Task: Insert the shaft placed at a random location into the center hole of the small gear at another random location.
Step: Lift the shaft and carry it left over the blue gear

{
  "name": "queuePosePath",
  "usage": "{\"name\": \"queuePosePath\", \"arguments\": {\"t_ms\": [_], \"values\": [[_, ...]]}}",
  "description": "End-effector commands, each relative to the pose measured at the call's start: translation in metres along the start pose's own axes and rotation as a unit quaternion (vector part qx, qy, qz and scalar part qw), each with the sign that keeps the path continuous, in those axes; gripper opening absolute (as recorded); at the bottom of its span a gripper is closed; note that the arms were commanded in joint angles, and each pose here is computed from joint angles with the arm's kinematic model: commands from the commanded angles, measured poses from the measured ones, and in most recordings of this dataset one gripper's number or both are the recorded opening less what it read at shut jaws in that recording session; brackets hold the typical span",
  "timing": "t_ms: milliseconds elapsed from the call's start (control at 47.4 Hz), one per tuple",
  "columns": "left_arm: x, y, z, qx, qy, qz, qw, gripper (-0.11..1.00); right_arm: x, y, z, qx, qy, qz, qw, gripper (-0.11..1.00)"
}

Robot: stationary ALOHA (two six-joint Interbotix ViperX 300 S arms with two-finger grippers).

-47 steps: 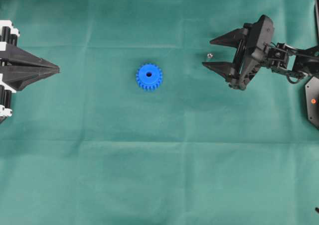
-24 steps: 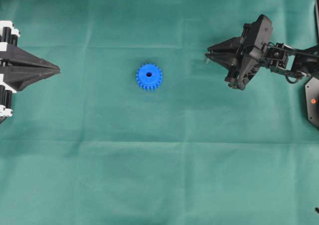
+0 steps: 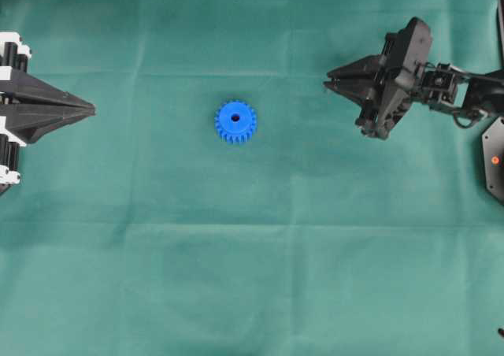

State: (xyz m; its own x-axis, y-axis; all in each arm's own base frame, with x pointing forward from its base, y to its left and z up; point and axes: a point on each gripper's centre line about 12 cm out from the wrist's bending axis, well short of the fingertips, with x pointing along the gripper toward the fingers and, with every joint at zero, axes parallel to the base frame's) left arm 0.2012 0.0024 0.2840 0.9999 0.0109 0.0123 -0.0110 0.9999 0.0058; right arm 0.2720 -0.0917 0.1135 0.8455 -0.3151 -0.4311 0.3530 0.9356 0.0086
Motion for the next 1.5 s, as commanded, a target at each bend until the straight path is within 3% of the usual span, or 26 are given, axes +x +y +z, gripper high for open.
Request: {"name": "queuePosePath", "arguments": {"t_ms": [0, 190, 506, 1139, 1477], "values": [[0.002, 0.000, 0.006, 0.000, -0.006, 0.001, 1.0000, 0.00, -0.007, 0.004, 0.029, -0.006, -0.021, 0.008, 0.9997, 0.14], [0.002, 0.000, 0.005, 0.000, -0.003, 0.001, 1.0000, 0.00, -0.025, 0.008, 0.054, -0.008, -0.031, 0.018, 0.9993, 0.14], [0.002, 0.000, 0.005, -0.001, -0.002, 0.001, 1.0000, 0.00, -0.022, 0.014, 0.058, -0.010, -0.033, 0.026, 0.9991, 0.14], [0.002, 0.001, 0.005, -0.002, -0.002, 0.001, 1.0000, 0.00, 0.048, 0.067, 0.103, -0.034, -0.049, 0.081, 0.9949, 0.14], [0.002, 0.001, 0.005, -0.003, -0.002, 0.001, 1.0000, 0.00, 0.073, 0.080, 0.121, -0.044, -0.052, 0.091, 0.9935, 0.14]]}}
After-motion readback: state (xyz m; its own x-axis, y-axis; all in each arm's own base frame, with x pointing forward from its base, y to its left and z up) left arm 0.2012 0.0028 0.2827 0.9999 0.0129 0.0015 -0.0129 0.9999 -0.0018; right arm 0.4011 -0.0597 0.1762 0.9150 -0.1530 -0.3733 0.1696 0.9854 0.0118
